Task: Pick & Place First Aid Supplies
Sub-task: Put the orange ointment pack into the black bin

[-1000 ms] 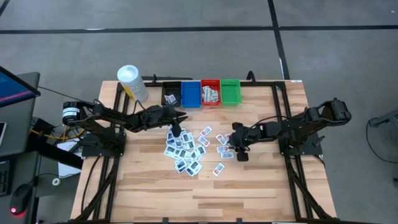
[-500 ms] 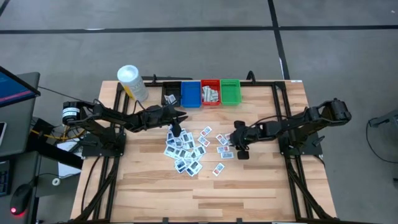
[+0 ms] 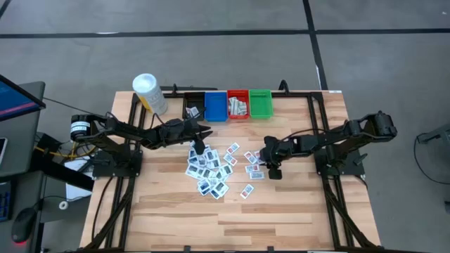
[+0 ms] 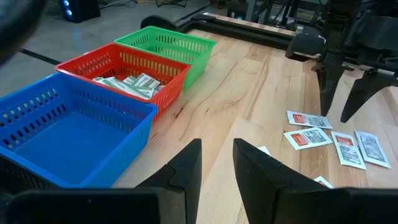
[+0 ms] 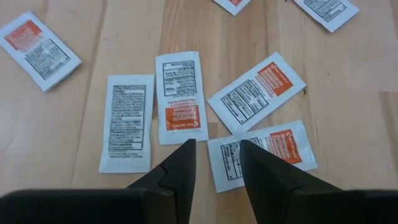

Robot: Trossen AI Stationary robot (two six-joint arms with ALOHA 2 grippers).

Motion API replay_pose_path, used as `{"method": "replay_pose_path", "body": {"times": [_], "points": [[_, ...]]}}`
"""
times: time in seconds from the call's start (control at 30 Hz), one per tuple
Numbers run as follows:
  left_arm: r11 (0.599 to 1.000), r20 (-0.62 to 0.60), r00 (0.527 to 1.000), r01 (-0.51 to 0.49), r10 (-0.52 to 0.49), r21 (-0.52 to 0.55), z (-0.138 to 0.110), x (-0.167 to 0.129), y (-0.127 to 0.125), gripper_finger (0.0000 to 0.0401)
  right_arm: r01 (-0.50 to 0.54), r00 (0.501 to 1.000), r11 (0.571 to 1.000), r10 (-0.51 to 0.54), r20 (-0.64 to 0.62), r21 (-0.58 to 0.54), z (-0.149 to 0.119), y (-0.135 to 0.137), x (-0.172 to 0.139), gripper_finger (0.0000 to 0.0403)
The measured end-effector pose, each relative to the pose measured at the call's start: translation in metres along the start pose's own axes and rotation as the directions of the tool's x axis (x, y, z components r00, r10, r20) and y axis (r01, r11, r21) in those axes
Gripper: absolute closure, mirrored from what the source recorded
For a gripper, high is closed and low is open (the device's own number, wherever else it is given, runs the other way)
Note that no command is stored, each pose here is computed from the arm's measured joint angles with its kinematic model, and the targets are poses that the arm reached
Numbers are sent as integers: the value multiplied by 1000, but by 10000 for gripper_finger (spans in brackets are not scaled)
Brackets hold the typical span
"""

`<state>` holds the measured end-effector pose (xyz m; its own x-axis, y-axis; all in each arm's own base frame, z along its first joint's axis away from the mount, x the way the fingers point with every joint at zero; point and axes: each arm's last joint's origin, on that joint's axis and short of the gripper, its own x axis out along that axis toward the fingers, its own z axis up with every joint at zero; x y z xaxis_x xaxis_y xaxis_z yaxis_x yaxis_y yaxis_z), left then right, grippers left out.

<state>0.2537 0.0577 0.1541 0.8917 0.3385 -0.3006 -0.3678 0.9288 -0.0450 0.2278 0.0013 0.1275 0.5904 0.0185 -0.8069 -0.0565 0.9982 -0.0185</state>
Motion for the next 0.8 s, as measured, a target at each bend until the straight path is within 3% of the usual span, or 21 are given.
{"method": "replay_pose_path", "body": {"times": [0.23,0.63,0.8], "points": [[1000,6,1000,0,0,-1,1,0,0,309,-13,1000,1000,13,8,-4,1,0,1,284],[1000,6,1000,1,-1,-1,1,0,0,309,-10,997,1000,11,-79,16,-11,-6,35,284],[1000,7,1000,1,-1,-1,1,0,0,309,-6,996,1000,8,-85,22,-12,-7,36,302]]}}
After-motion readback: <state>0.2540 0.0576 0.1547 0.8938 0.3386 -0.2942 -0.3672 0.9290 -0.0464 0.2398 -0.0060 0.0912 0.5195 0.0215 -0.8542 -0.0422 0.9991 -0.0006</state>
